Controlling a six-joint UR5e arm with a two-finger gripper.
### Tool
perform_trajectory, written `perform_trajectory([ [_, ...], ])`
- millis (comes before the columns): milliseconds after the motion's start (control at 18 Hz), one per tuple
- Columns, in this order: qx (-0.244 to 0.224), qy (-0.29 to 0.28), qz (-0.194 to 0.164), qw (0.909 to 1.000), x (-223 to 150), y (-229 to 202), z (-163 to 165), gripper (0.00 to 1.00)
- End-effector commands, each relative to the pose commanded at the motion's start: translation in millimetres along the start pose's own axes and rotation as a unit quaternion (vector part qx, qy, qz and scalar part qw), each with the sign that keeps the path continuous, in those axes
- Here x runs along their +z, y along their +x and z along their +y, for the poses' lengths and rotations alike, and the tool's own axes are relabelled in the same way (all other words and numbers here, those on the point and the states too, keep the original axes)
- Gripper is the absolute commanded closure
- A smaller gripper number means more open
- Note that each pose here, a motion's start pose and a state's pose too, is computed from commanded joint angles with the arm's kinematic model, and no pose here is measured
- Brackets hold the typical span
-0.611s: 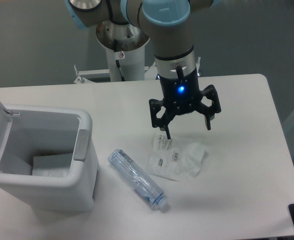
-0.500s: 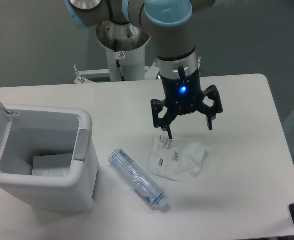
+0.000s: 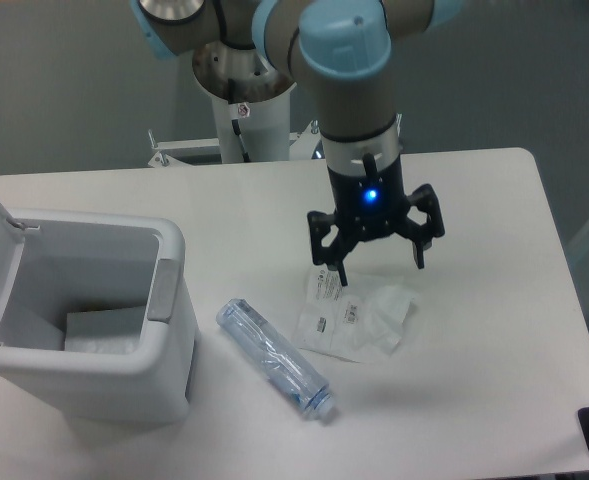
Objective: Place the trash in the trash can
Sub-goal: 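Lower the open gripper over the clear plastic wrapper, then rotate the gripper and close it on the plastic wrapper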
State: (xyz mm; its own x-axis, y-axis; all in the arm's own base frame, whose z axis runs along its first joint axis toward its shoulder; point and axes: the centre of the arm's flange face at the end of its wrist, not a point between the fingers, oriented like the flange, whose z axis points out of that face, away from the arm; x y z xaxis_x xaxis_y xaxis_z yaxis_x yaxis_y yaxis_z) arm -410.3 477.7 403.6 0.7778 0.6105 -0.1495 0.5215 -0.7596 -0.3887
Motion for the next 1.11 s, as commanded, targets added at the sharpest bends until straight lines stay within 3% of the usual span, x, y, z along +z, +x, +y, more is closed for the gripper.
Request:
perform_trajectory([
  [167,0.002,-0.029,0.009,0.9995,35.6,3.3,16.1,0.01],
  [389,0.093,-0.071,0.024,0.9929,77.8,-15.2,40.0,0.01],
  [556,0.173,-0.100,0.049,0.9786,113.6,-40.1,62.4,0.01],
  [833,0.258,-0.127,0.084,0.9541,151.7,-54.1,94.7,0.01],
  [1111,0.267,-0.129,0.088,0.9508,166.6,-56.3,90.7,0.01],
])
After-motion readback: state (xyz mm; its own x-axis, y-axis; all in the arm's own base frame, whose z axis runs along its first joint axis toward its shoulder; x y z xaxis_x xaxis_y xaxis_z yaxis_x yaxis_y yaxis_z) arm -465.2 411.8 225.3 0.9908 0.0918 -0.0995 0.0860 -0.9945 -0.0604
